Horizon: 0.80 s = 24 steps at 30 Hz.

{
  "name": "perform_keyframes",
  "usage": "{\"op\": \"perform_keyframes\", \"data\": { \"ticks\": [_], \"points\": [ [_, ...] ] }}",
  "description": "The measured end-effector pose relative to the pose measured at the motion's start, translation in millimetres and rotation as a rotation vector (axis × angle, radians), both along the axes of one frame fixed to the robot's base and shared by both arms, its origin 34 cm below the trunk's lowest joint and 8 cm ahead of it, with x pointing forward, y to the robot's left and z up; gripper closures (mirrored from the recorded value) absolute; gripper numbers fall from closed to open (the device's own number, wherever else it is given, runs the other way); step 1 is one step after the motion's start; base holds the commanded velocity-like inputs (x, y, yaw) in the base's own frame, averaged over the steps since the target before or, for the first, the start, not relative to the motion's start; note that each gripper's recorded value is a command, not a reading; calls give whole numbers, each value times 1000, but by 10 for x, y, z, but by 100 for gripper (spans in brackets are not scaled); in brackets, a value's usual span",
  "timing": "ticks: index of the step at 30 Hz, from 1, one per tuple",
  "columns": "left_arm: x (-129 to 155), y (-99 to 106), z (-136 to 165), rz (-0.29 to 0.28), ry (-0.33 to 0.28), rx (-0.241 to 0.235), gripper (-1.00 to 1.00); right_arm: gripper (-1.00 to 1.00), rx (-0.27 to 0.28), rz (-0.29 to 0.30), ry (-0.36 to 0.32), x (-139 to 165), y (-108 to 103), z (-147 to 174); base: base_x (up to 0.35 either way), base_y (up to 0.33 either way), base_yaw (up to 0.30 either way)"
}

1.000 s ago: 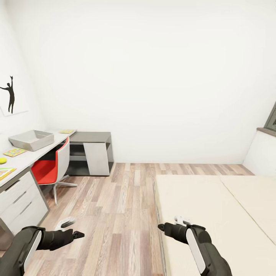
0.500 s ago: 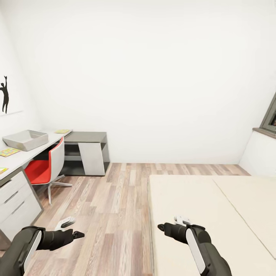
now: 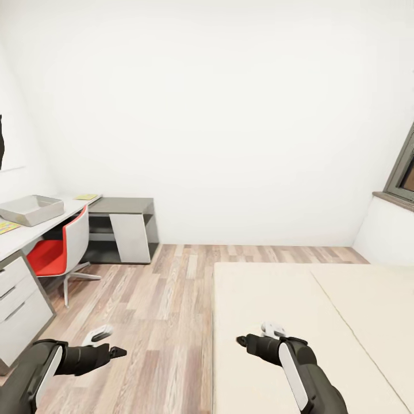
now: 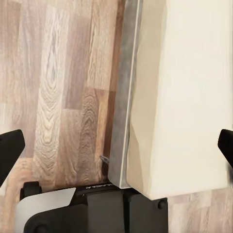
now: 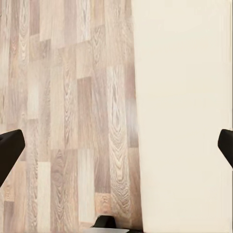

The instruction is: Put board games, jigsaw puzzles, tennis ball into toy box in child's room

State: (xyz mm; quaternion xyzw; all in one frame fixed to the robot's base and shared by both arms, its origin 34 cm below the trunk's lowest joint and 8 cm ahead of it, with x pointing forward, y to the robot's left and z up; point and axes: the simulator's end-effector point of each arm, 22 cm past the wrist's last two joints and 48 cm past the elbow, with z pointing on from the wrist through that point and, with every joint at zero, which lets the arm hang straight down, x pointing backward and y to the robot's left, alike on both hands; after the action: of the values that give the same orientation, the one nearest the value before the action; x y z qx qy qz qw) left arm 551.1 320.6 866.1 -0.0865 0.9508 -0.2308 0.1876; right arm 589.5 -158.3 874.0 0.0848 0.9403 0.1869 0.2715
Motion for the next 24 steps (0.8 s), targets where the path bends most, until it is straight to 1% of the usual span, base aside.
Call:
{"op": "perform_keyframes", "data": {
  "ticks": [24],
  "points": [
    [-2, 0, -1, 0, 0, 0, -100, -100, 1, 1, 0, 0, 3, 1, 0, -243, 0]
  ]
}}
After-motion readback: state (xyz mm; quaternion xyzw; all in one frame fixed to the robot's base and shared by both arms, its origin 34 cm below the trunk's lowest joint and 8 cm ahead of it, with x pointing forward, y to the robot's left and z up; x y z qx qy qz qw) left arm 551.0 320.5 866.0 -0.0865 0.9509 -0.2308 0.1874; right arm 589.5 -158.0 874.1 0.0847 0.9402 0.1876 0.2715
